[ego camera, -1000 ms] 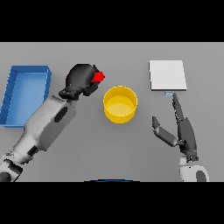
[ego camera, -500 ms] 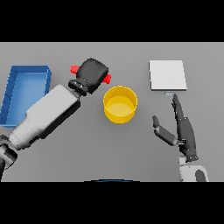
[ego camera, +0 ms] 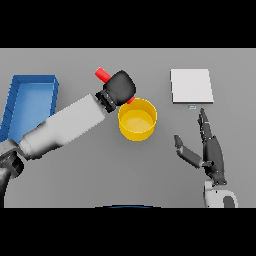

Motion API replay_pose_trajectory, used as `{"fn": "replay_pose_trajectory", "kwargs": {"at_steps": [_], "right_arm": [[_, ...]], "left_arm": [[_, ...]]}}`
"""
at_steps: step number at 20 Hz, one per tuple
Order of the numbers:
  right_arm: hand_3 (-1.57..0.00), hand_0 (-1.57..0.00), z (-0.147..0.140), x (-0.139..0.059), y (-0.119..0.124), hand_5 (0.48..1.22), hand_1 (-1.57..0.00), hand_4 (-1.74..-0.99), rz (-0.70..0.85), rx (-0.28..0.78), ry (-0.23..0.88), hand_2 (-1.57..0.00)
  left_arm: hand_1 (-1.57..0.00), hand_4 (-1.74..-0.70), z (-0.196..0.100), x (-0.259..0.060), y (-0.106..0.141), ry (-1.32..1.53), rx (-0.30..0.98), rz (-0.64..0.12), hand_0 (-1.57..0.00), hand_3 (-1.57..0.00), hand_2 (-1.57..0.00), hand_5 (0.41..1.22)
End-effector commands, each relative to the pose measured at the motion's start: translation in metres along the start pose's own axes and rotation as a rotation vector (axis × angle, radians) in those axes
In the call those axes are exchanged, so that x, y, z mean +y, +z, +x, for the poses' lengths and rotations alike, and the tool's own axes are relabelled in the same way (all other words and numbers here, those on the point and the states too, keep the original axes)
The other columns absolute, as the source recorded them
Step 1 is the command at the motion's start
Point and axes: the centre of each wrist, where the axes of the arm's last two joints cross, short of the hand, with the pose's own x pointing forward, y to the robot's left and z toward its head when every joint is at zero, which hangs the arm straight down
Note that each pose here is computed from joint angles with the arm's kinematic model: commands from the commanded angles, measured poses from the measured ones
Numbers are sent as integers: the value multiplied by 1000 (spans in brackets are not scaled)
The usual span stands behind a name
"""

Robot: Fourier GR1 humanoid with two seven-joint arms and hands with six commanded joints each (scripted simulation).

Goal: Pick up the red beaker and tilt it to pour out 1 green nut into yellow bowl. Pick up the yellow bowl and place it on the metallic measuring scale.

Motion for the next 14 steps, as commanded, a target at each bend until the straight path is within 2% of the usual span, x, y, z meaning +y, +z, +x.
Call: {"fn": "replay_pose_trajectory", "kwargs": {"at_steps": [1, 6, 10, 14], "right_arm": [[1, 1, -1, -2, 0, 631, 1, -1291, -5, 5, 8, 1], [1, 1, 1, 1, -8, 593, 1, -1276, -8, 26, 32, 1], [1, 1, 1, 4, -4, 582, 1, -1236, -20, 30, 64, 1], [1, 1, 0, 6, -3, 591, 1, -1204, -17, 20, 58, 1]], "left_arm": [[-1571, -1736, 1, 0, 0, -42, -15, -17, -1571, -1539, -1571, 1220], [-1571, -1739, 0, 9, -8, -207, -27, -9, -1571, -1561, -1571, 1221], [-1571, -1736, 4, 20, -13, -328, -45, -68, -1571, -1567, -1571, 1221], [-1571, -1734, 5, 28, -16, -446, -70, -74, -1571, -1569, -1571, 1221]]}}
